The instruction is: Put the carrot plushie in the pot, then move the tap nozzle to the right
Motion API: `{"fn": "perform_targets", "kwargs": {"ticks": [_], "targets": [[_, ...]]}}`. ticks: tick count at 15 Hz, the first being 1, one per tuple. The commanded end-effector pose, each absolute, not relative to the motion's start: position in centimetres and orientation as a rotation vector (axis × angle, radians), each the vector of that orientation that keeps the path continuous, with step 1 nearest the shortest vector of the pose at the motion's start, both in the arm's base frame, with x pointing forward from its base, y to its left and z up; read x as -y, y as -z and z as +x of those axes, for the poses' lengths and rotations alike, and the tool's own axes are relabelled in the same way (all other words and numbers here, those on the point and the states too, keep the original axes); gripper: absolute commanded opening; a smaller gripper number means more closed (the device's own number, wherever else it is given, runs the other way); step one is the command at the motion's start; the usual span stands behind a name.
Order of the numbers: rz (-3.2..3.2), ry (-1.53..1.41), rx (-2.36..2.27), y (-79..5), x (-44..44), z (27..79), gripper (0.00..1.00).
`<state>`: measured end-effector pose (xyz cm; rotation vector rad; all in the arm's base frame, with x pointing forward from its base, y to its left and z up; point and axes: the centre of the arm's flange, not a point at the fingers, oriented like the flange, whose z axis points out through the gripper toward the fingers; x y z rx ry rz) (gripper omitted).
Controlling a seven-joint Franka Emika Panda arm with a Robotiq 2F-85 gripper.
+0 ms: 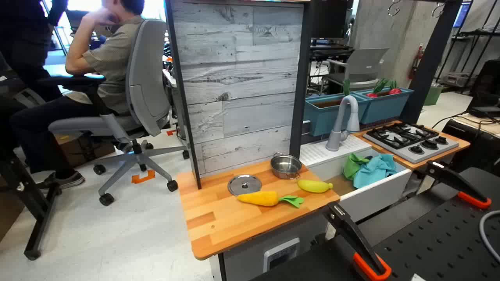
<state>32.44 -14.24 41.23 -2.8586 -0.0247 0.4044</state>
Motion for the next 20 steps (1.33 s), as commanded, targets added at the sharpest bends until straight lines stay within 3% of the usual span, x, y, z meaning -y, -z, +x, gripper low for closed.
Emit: {"fn": "perform_targets", "kwargs": {"ticks": [1,8,15,20], "targets": [[-2.859,-0.404,0.025,-41.2,14.2,32.4,1.0],[-2.84,-0.359,-0.038,-40.6,12.2,35.3,1.0],[-3.007,-0.193,-0.096,-38.4,4.3,43.1,1.0],[-3.265,-0.127,0.125,-34.6,-2.5,49.6,1.0]]}}
